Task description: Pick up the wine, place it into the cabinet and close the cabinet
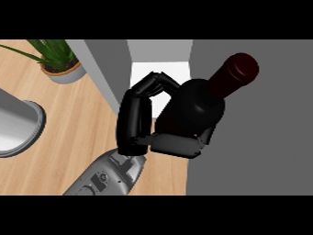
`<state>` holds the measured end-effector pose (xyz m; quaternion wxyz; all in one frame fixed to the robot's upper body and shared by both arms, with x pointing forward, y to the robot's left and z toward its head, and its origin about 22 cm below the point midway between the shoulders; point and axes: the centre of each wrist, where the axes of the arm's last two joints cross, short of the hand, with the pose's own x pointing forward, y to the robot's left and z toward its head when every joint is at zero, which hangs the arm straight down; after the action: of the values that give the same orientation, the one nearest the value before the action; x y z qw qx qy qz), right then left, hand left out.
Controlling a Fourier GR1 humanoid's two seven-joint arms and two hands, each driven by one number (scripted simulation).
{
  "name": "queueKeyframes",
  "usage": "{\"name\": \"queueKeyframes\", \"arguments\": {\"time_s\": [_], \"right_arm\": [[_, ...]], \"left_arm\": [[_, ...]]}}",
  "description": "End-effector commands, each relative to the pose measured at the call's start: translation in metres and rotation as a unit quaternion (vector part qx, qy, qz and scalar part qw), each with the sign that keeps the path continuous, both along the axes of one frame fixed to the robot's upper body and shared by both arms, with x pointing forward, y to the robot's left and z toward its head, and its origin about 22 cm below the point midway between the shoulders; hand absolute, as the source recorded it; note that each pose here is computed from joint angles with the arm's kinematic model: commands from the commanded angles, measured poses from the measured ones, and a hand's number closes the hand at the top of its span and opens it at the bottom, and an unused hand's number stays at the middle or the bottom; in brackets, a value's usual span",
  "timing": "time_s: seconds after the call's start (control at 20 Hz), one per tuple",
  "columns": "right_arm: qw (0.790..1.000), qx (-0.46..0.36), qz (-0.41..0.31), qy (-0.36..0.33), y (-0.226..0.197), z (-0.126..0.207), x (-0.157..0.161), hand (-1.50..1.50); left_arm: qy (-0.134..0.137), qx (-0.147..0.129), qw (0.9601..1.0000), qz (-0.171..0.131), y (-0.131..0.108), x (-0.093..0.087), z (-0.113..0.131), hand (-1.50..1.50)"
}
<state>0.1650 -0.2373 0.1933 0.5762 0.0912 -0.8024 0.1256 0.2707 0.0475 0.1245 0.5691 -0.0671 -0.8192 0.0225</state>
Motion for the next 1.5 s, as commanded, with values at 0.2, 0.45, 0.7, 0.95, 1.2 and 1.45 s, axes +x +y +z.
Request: {"name": "queueKeyframes", "arguments": {"time_s": [0.2, 0.45, 0.7, 0.95, 1.2, 1.45], "right_arm": [[1.000, -0.002, 0.021, -0.023, -0.009, 0.023, -0.016, -1.50], [1.000, 0.014, 0.012, -0.020, 0.003, 0.022, -0.024, -1.50], [0.999, 0.012, 0.013, -0.028, -0.005, 0.014, -0.028, -1.50], [0.999, 0.015, 0.011, -0.029, 0.002, 0.029, -0.027, -1.50], [1.000, 0.013, 0.010, -0.018, 0.001, 0.012, -0.019, -1.50], [0.999, 0.017, 0.007, -0.027, -0.009, 0.019, -0.021, -1.50]], "left_arm": [[0.018, -0.027, 0.9995, 0.006, -0.001, 0.018, -0.009, 1.50], [0.012, -0.042, 0.9988, 0.021, 0.009, 0.019, -0.026, 1.50], [0.020, -0.015, 0.9991, 0.035, 0.005, 0.024, -0.049, 1.50], [0.009, 0.037, 0.9977, 0.055, 0.005, 0.029, -0.070, 1.50], [0.002, 0.046, 0.9962, 0.074, 0.005, 0.028, -0.097, 1.50], [-0.001, 0.025, 0.9962, 0.083, 0.024, 0.042, -0.091, 1.50]]}}
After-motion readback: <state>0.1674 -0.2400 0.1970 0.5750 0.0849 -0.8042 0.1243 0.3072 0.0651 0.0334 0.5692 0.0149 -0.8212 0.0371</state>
